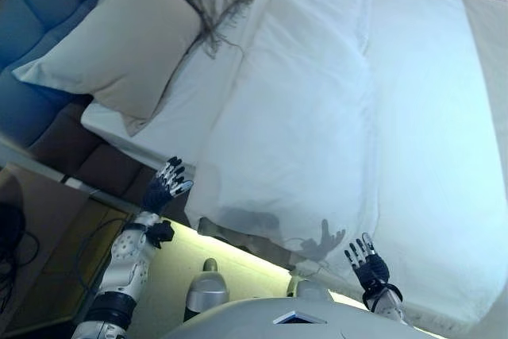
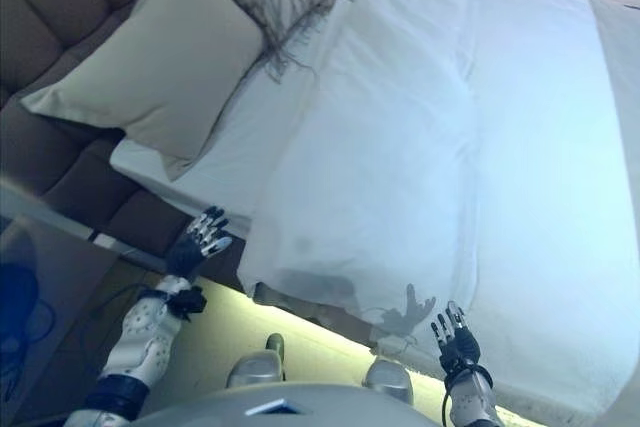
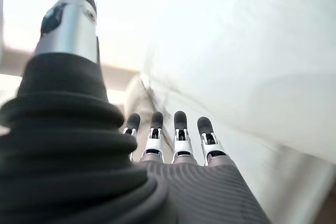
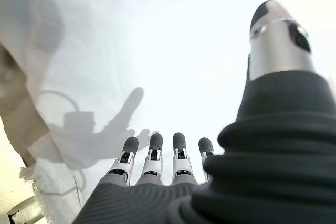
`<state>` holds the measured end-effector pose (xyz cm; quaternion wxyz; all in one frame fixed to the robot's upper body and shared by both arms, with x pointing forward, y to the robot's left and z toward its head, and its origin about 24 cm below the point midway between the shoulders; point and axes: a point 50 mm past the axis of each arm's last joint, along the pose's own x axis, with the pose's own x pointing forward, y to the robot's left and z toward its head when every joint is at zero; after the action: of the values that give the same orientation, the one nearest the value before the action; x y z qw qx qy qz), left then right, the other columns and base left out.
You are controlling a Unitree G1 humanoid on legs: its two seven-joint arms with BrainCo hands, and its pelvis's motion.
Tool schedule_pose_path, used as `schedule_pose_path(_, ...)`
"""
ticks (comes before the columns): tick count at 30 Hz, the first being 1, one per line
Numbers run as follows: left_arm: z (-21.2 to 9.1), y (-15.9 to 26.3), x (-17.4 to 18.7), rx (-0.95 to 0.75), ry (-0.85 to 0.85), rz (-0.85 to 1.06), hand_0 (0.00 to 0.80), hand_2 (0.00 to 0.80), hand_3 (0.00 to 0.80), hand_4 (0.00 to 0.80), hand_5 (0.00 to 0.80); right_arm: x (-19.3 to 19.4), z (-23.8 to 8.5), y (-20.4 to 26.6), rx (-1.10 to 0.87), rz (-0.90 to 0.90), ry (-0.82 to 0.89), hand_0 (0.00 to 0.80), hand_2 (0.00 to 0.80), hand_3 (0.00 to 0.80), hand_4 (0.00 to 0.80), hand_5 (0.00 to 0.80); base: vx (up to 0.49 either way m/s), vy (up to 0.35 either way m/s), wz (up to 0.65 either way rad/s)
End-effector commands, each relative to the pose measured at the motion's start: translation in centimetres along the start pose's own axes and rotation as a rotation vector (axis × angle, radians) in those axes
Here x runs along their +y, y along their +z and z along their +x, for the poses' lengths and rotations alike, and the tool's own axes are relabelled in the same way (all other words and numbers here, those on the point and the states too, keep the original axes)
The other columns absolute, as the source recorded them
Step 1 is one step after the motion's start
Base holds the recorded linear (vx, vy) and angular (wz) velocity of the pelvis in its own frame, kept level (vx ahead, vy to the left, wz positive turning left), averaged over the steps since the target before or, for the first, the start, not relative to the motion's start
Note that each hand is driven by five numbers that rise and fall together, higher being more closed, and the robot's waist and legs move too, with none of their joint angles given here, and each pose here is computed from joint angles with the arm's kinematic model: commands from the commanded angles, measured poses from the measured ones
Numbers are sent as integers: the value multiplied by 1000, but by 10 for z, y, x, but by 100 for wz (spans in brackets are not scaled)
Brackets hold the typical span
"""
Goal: Make the bed neatly
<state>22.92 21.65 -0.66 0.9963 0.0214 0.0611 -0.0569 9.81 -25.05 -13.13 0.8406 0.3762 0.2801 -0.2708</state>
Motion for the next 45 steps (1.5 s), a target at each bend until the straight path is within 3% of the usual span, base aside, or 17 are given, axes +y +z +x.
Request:
schedule_pose_path(1,47,71,-20,-367,18,235,0,0,0,0,0,38,25,63,-242,54,145,0,0,0,0,0,-442,-41,-32)
schedule_pose_path(10,85,126,-85,-744,173,713,0,0,0,0,0,133,42,114,-381,142,379,0,0,0,0,0,-281,44,-28)
schedule_pose_path(19,89,156,-79,-922,340,1032,0,0,0,0,0,179,23,144,-479,128,561,0,0,0,0,0,-65,37,-19)
schedule_pose_path(37,103,121,-44,-665,499,1216,0,0,0,0,0,159,27,143,-502,186,532,0,0,0,0,0,-8,39,-5)
schedule_pose_path(45,101,127,31,-504,777,1411,0,0,0,0,0,173,18,143,-510,196,640,0,0,0,0,0,-14,-13,-8)
